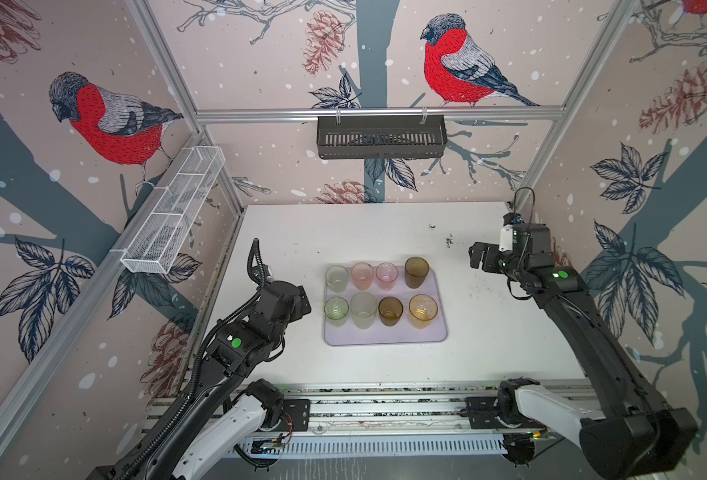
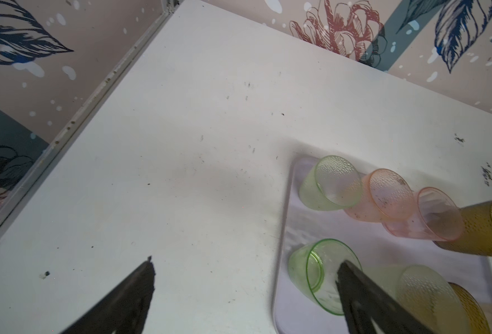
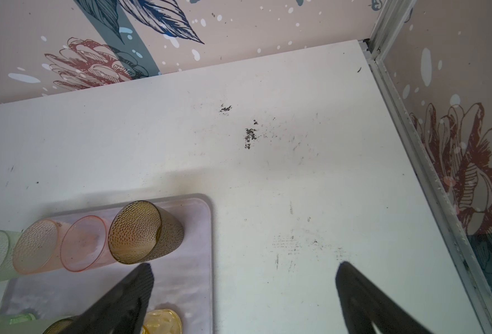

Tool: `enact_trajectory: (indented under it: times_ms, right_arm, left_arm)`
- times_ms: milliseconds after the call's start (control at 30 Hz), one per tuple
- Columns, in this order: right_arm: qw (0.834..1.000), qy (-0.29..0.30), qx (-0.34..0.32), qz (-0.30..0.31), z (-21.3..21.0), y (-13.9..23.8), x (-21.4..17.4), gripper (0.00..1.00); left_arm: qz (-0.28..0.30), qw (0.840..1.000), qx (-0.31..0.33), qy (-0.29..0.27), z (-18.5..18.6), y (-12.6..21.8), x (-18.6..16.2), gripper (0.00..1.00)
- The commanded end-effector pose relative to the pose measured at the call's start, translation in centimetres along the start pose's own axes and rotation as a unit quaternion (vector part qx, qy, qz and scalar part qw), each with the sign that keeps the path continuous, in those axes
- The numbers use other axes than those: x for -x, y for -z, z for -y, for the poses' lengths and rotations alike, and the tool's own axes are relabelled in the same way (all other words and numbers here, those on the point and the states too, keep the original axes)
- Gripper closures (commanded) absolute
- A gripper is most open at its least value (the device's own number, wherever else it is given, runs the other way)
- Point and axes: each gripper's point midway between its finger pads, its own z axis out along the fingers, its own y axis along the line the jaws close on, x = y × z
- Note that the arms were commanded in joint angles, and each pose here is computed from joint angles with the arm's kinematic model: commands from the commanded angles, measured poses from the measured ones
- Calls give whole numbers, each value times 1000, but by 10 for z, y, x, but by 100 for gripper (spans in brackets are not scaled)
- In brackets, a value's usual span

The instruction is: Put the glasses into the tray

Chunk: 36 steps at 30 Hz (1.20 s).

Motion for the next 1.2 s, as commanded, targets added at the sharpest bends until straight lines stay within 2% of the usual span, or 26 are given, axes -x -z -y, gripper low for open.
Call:
enact_trajectory:
  times_ms: [0,200,300,400,633,733,800,900,1000,1167]
  right_arm:
    - [999,-5,18,28,2,0,11,0]
    - [997,-23,-3,73,19,-4,23,0]
    - [991,-73,-13,113,39,-9,29,0]
    - [987,-103,-14,126,52,-21,20,0]
    - [975,-124,-109,151,97,-21,4,0]
    - [966,-123,-143,176,110,-16,-4,0]
    - [964,-91,-152,197,113,-16,-11,0]
    - [955,-76,-182,223,125,-13,-27,0]
    - [954,-34,-170,244,120,-14,-41,0]
    - [958,-17,-159,239,118,-26,-65,0]
  left_arm:
    - [26,999,44,-6,-16,-3,11,2]
    - [45,996,83,5,-34,-10,17,2]
    - [50,994,97,24,-42,-19,16,2]
    - [47,993,101,39,-46,-30,15,2]
    - [83,989,119,14,-49,-49,28,2]
    - [99,986,136,-15,-51,-57,33,2]
    - [113,981,158,-28,-58,-62,35,2]
    - [134,973,182,-37,-68,-70,34,2]
    - [160,970,177,-45,-71,-78,31,2]
    - [208,965,146,-57,-67,-89,24,2]
